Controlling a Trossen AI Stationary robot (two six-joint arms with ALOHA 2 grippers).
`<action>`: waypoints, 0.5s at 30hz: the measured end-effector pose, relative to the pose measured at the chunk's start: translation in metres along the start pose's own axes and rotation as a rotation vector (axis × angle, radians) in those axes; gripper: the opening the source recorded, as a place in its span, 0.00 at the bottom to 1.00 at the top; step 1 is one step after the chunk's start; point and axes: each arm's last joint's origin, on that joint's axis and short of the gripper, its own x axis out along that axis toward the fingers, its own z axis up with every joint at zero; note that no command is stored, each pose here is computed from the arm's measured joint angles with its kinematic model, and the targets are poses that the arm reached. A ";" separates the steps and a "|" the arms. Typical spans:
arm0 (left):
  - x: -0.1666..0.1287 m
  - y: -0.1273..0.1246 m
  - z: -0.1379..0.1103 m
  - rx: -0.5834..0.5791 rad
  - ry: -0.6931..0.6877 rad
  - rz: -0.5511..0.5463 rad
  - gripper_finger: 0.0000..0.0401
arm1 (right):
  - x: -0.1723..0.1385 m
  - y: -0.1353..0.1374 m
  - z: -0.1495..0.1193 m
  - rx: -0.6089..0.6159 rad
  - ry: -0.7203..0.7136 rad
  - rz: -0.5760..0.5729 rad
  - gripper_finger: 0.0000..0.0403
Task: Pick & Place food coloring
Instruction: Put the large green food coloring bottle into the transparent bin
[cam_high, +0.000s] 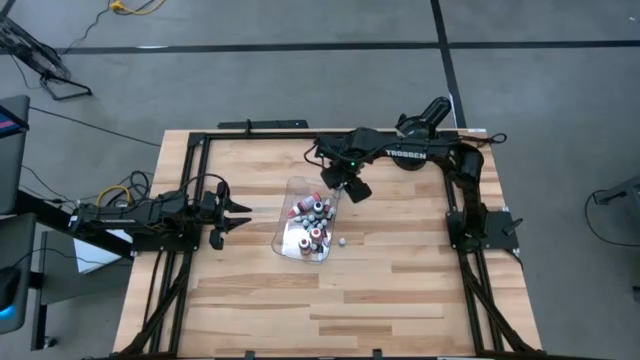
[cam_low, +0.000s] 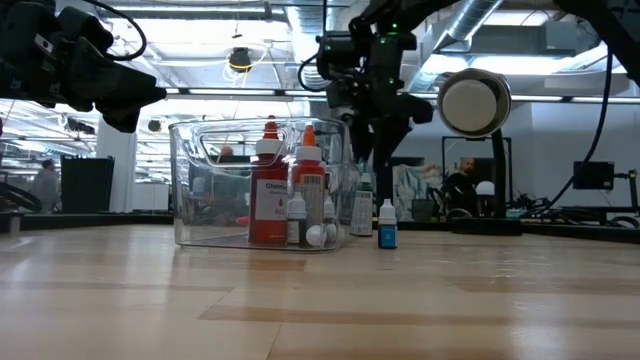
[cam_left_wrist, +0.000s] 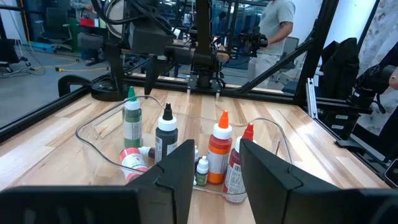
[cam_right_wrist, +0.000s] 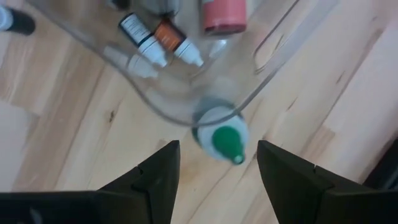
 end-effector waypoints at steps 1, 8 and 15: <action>0.000 0.000 0.000 0.000 0.000 0.000 0.29 | 0.000 -0.001 0.001 0.000 -0.005 -0.007 0.51; 0.000 0.000 0.000 0.000 0.000 0.000 0.29 | 0.004 -0.005 0.002 0.003 -0.019 -0.026 0.50; 0.000 0.000 0.000 0.000 0.000 0.000 0.29 | 0.009 -0.005 -0.001 0.009 -0.042 -0.006 0.48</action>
